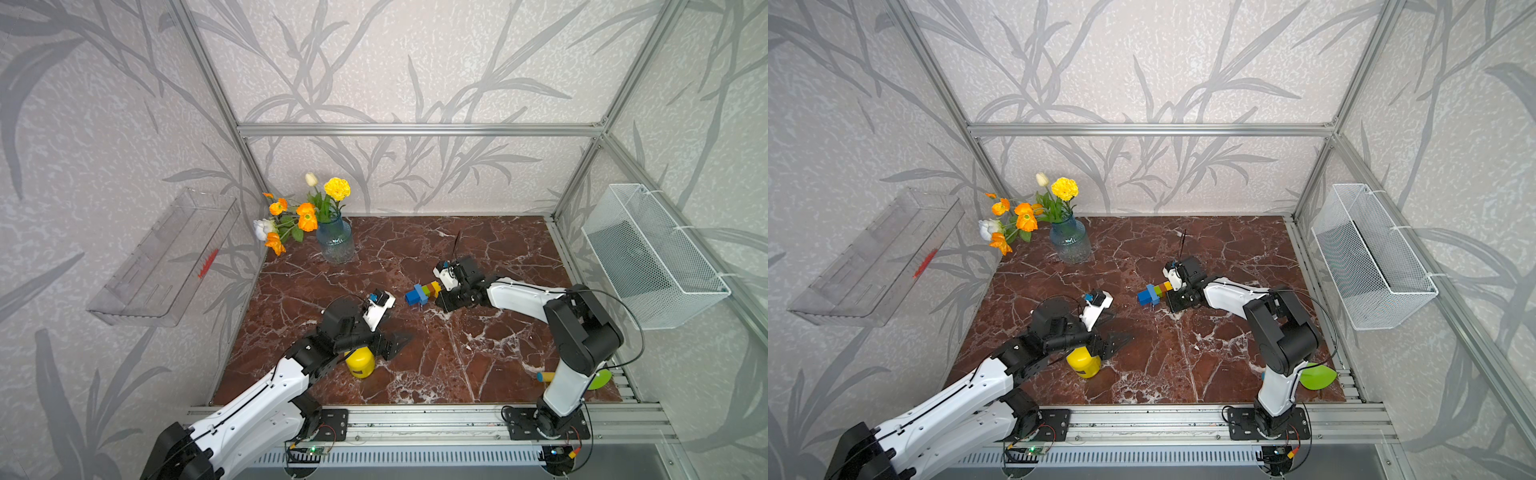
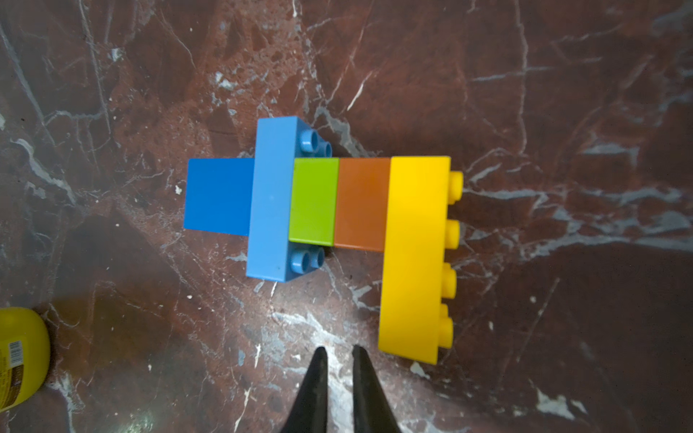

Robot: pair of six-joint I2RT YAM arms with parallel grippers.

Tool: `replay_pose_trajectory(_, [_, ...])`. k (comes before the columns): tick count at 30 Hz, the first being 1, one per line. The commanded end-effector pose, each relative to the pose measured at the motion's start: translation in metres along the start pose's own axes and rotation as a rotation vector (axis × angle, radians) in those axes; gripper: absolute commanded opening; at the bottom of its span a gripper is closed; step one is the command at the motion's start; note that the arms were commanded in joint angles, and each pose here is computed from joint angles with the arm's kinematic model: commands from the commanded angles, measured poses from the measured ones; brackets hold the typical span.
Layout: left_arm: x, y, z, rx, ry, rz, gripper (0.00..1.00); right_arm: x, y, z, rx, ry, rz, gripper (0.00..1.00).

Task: Assemble the letter f with lego
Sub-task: Adjust the lego brick at the center of the board.

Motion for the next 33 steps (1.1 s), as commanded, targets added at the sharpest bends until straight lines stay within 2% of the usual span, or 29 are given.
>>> replay_pose_trajectory(1, [0.004,-0.001,0.001,0.001,-0.01,-0.006,0.99,-0.002,-0.004,-0.008,-0.028,0.031,0.003,0.16])
replay_pose_trajectory(14, [0.007,-0.002,0.001,-0.002,-0.013,-0.011,0.99,0.021,-0.023,-0.019,-0.125,0.034,0.014,0.16])
replay_pose_trajectory(26, [0.008,-0.002,-0.001,-0.003,-0.002,-0.01,0.99,0.05,-0.035,-0.035,-0.129,0.028,0.017,0.16])
replay_pose_trajectory(33, [0.009,0.002,0.0,0.026,-0.01,-0.003,0.99,0.057,-0.033,-0.014,-0.131,-0.013,0.021,0.16])
Point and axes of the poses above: each gripper's point midway between its finger pads, its own z axis back along the fingers, its own y axis along the line the jaws close on, x = y × z, the point moved 4 cm from there along z, back along the fingers, and after that the axes turned 1 degree about z, right-handed, at the moved point
